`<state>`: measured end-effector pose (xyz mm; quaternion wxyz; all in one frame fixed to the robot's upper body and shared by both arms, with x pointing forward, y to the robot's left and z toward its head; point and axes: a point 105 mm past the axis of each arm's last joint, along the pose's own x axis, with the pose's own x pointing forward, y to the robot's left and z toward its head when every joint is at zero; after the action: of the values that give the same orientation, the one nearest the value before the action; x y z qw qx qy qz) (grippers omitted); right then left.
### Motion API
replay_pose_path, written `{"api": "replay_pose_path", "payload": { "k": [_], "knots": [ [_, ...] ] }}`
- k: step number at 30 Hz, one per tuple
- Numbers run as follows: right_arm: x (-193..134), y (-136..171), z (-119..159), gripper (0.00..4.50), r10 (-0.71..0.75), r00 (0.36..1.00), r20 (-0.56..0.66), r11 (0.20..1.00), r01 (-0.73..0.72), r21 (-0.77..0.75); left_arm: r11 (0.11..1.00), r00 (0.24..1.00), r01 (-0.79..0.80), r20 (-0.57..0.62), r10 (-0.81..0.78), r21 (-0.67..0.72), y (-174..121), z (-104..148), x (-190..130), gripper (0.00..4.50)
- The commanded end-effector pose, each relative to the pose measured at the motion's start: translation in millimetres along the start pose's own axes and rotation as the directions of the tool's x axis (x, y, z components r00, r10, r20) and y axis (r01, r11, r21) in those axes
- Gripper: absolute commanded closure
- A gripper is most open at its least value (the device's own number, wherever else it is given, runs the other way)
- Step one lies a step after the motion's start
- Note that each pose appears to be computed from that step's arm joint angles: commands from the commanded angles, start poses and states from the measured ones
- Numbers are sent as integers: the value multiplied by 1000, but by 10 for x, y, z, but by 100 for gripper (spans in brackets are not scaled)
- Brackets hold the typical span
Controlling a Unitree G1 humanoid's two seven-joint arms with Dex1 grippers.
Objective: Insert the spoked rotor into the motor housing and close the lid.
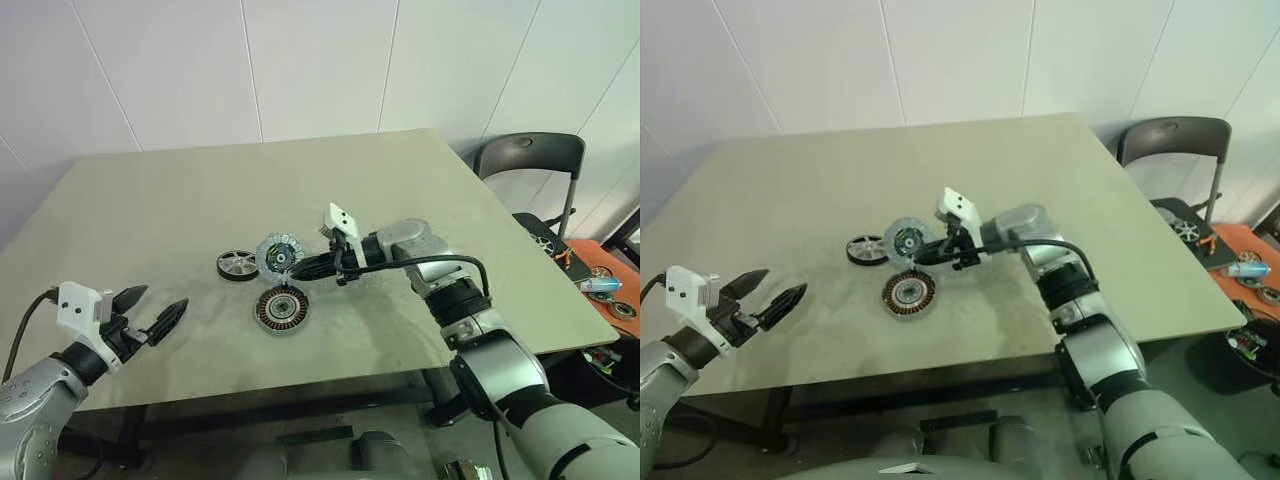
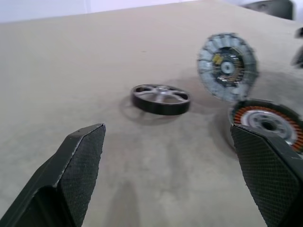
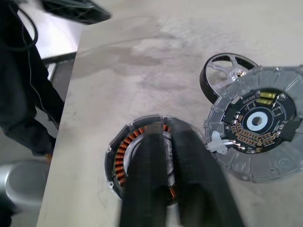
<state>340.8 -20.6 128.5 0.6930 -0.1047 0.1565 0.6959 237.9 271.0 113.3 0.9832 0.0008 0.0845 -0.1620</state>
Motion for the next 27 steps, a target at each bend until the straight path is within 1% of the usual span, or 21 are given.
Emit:
{"api": "replay_pose_path", "payload": {
  "k": [1,3,4,6,8,9,10,11,13,15,20,23,25,27],
  "knots": [
    [-106,93,159,287,42,999,8,995,-41,-90,998,999,-45,24,46,-35,69,13,13,0],
    [-147,103,181,223,39,999,11,993,-38,-108,996,997,-56,39,59,-72,75,-14,38,0],
    [-161,101,191,183,34,999,13,993,-32,-114,994,997,-58,45,63,-95,69,-29,54,0],
    [-209,140,184,110,54,999,-5,990,-54,-127,982,997,-52,47,61,-180,30,-99,122,0],
    [-245,210,153,35,97,995,-34,987,-101,-128,957,997,-55,28,65,-285,1,-218,215,0],
    [-248,217,156,3,99,995,-32,986,-102,-132,948,997,-77,-5,80,-310,-5,-298,269,0],
    [-243,215,165,3,94,995,-26,985,-97,-140,938,996,-91,-24,88,-333,-19,-352,319,0],
    [-235,204,176,3,83,996,-20,984,-85,-154,925,996,-88,-18,88,-370,-42,-364,368,0],
    [-214,170,174,3,55,998,-19,981,-57,-183,872,996,-48,37,76,-487,-95,-322,498,0],
    [-201,191,157,3,63,998,-27,977,-68,-203,826,994,-26,71,80,-563,-133,-287,645,0],
    [-207,251,161,3,88,996,-28,969,-92,-230,770,993,38,110,42,-637,-276,-214,938,0],
    [-225,241,162,3,80,996,-26,969,-84,-234,698,990,70,133,36,-713,-316,-182,1049,0],
    [-232,245,162,3,81,996,-25,968,-85,-236,670,991,75,130,32,-738,-330,-193,1090,0],
    [-233,254,169,3,83,996,-21,967,-85,-240,620,994,65,106,31,-782,-351,-275,1137,0]
  ]
}}
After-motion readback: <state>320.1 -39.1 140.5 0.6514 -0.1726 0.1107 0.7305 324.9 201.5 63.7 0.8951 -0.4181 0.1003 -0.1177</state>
